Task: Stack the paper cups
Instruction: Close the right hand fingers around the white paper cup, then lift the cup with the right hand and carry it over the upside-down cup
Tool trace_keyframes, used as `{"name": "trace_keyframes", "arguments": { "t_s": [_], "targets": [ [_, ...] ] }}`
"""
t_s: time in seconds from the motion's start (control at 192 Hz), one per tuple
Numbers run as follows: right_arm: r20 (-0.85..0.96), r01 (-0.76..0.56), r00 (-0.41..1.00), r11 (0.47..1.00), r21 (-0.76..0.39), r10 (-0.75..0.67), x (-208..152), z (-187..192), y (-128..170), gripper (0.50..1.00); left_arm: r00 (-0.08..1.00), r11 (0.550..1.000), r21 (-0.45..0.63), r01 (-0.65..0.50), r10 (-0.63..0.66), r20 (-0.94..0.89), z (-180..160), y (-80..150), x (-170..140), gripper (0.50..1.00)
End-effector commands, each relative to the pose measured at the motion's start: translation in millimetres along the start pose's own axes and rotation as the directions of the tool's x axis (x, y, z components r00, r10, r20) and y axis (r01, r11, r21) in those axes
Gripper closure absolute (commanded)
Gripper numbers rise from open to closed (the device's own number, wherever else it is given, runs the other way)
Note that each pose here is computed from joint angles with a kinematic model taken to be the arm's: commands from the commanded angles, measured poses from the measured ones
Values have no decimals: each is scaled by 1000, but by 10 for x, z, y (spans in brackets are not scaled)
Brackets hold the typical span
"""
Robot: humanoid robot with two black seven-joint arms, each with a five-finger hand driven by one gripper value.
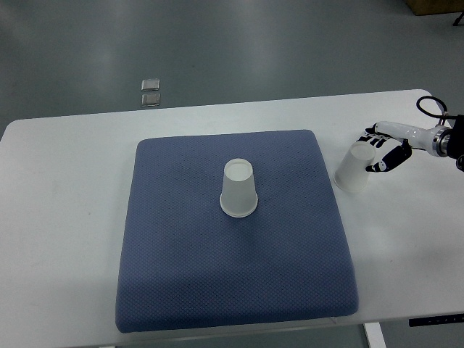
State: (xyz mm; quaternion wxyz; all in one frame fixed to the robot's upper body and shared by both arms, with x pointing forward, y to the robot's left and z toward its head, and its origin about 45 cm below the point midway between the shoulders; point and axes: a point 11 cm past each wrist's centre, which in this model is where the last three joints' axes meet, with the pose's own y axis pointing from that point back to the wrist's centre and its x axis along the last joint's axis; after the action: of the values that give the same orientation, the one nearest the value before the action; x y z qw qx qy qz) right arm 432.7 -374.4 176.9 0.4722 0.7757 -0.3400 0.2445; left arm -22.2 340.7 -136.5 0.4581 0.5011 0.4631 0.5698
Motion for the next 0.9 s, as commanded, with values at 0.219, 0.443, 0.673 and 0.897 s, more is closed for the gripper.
{"name": "trace_keyframes", "arguments": {
  "t_s": [0.219, 0.443, 0.673, 0.897],
  "targets": [
    [5, -27, 1000, 999, 17, 27, 121, -60, 9, 1000, 1000, 1000, 0, 0, 0, 0, 0, 0, 0, 500],
    [-4, -88, 996, 995, 48, 88, 504, -223, 83, 1000, 1000, 1000, 0, 0, 0, 0, 0, 0, 0, 500],
    [-10, -111, 994, 989, 95, 113, 939, -487, 192, 1000, 1000, 1000, 0, 0, 0, 0, 0, 0, 0, 500],
    [77, -86, 995, 971, 225, 70, 1233, -975, 255, 1000, 1000, 1000, 0, 0, 0, 0, 0, 0, 0, 500]
  ]
}}
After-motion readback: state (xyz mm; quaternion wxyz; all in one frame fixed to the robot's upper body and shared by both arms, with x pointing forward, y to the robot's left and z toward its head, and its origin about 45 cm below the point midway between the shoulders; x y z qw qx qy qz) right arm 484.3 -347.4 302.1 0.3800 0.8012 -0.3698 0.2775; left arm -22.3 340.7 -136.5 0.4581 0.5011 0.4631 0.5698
